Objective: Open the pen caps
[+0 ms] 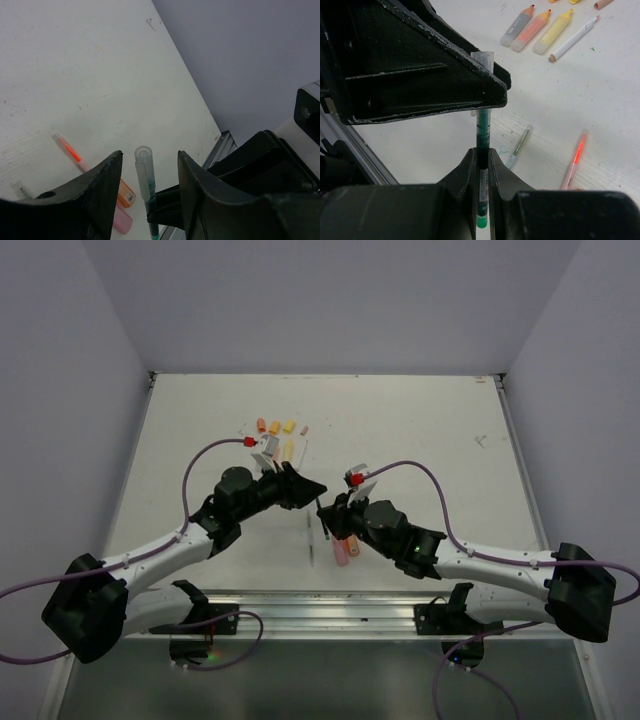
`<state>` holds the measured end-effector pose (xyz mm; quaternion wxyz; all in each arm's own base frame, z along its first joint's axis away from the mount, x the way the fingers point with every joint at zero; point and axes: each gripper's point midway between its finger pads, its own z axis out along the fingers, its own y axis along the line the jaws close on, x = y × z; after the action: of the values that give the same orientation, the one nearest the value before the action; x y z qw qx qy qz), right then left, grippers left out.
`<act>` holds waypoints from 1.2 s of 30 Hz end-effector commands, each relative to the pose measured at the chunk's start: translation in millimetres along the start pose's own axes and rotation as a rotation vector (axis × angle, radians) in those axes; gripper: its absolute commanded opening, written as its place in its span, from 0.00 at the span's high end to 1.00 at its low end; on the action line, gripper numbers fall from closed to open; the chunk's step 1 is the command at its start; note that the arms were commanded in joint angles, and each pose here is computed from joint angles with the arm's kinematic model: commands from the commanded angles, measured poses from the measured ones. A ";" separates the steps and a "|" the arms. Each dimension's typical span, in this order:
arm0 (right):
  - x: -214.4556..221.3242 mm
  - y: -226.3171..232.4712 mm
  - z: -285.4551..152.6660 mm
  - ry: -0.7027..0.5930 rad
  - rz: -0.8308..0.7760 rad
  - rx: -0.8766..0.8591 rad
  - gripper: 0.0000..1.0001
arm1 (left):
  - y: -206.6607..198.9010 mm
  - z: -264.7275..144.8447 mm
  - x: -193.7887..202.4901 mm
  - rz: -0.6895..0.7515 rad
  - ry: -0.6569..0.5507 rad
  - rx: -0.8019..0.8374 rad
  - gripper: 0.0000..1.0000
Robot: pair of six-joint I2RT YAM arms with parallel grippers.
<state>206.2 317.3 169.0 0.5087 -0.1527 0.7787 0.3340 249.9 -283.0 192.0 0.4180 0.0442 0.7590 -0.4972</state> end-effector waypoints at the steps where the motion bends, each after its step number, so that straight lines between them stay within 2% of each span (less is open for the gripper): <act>1: -16.2 8.1 -1.0 -0.064 0.007 -0.030 1.00 | -22.5 3.9 -18.8 0.011 -0.054 0.072 0.51; 3: -15.0 8.0 -0.3 -0.061 0.004 -0.030 1.00 | -21.9 5.0 -17.6 0.008 -0.049 0.070 0.56; 6: -15.1 7.9 0.3 -0.063 0.003 -0.029 1.00 | -20.9 6.5 -14.9 0.002 -0.041 0.068 0.72; 9: -15.1 6.7 -0.1 -0.061 0.001 -0.025 0.99 | -20.4 6.7 -13.5 0.001 -0.037 0.067 0.98; 12: -13.2 6.6 -0.6 -0.055 0.001 -0.027 0.87 | -22.3 5.8 -14.4 0.005 -0.040 0.072 1.00; 13: -11.4 5.8 0.1 -0.052 -0.002 -0.025 0.74 | -22.7 5.5 -14.7 0.007 -0.042 0.073 1.00; 16: -7.0 5.0 2.4 -0.038 -0.008 -0.020 0.62 | -26.7 3.4 -18.4 0.010 -0.054 0.084 1.00; 20: -7.2 7.8 8.1 -0.028 -0.020 -0.024 0.60 | -33.0 1.2 -23.1 0.008 -0.072 0.102 1.00; 23: -8.4 9.4 11.3 -0.026 -0.031 -0.024 0.63 | -37.8 0.2 -27.0 0.009 -0.084 0.116 1.00; 26: -7.1 8.3 12.1 -0.023 -0.037 -0.020 0.74 | -38.9 0.7 -31.0 0.016 -0.094 0.115 1.00; 27: -7.6 8.2 11.3 -0.025 -0.036 -0.020 0.85 | -38.7 1.0 -32.8 0.018 -0.100 0.111 1.00; 30: -5.5 5.6 9.3 -0.021 -0.043 -0.015 1.00 | -35.3 2.8 -37.5 0.025 -0.119 0.087 1.00; 36: 7.9 -3.6 6.4 0.010 -0.070 0.003 1.00 | -34.1 3.0 -78.1 0.041 -0.263 0.017 1.00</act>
<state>209.1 322.2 155.3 0.5086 -0.1745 0.7810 0.3176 257.1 -285.5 204.6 0.4344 0.0302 0.7503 -0.4974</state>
